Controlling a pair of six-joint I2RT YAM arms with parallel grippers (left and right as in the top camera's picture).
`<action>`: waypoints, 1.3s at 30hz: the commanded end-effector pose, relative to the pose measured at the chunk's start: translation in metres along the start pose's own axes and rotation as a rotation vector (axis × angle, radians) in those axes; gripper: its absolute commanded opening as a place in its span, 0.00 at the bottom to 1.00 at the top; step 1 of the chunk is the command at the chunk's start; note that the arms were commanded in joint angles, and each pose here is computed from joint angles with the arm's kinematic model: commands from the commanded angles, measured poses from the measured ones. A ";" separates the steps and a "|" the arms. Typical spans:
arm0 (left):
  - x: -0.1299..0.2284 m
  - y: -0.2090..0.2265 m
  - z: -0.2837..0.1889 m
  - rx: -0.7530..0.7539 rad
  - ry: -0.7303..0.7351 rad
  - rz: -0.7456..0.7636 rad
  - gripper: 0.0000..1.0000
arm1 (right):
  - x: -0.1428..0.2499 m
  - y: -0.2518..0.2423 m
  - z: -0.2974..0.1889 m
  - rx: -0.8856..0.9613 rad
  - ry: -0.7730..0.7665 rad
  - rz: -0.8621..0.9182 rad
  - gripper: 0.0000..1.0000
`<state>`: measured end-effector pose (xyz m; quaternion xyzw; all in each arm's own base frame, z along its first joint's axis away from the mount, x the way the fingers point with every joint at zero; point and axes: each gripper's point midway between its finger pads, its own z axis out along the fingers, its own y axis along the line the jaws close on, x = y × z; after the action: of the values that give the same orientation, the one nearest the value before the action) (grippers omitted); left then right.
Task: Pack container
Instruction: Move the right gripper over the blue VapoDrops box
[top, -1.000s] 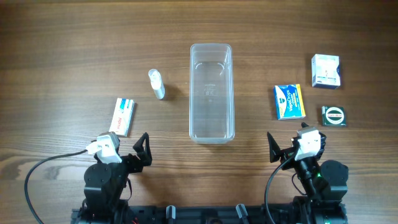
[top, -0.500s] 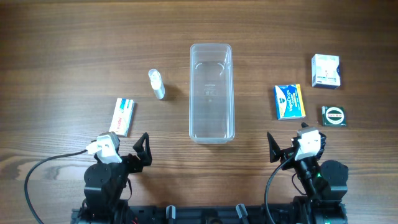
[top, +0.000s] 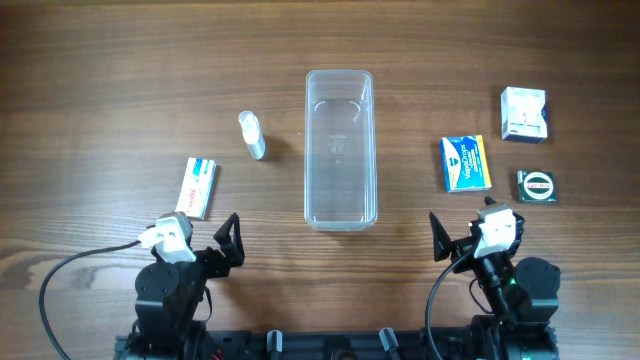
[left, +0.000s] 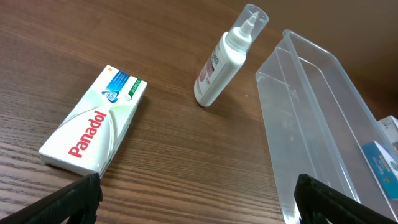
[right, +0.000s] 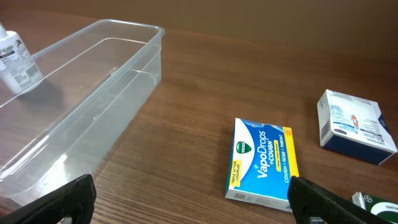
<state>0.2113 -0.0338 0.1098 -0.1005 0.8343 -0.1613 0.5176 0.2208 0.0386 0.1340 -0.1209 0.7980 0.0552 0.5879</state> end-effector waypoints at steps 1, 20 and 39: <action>-0.001 0.002 0.001 -0.007 -0.006 0.016 1.00 | -0.002 0.005 -0.001 -0.025 -0.015 -0.022 1.00; -0.001 0.002 0.001 -0.007 -0.006 0.016 1.00 | -0.002 0.005 -0.001 -0.025 -0.015 -0.022 1.00; -0.001 0.002 0.001 -0.007 -0.006 0.016 1.00 | -0.177 0.054 -0.049 -0.417 -0.297 0.183 1.00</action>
<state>0.2112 -0.0338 0.1093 -0.1006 0.8348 -0.1611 0.5168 0.1983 0.1039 0.2888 -0.1116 0.6611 0.3514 0.6535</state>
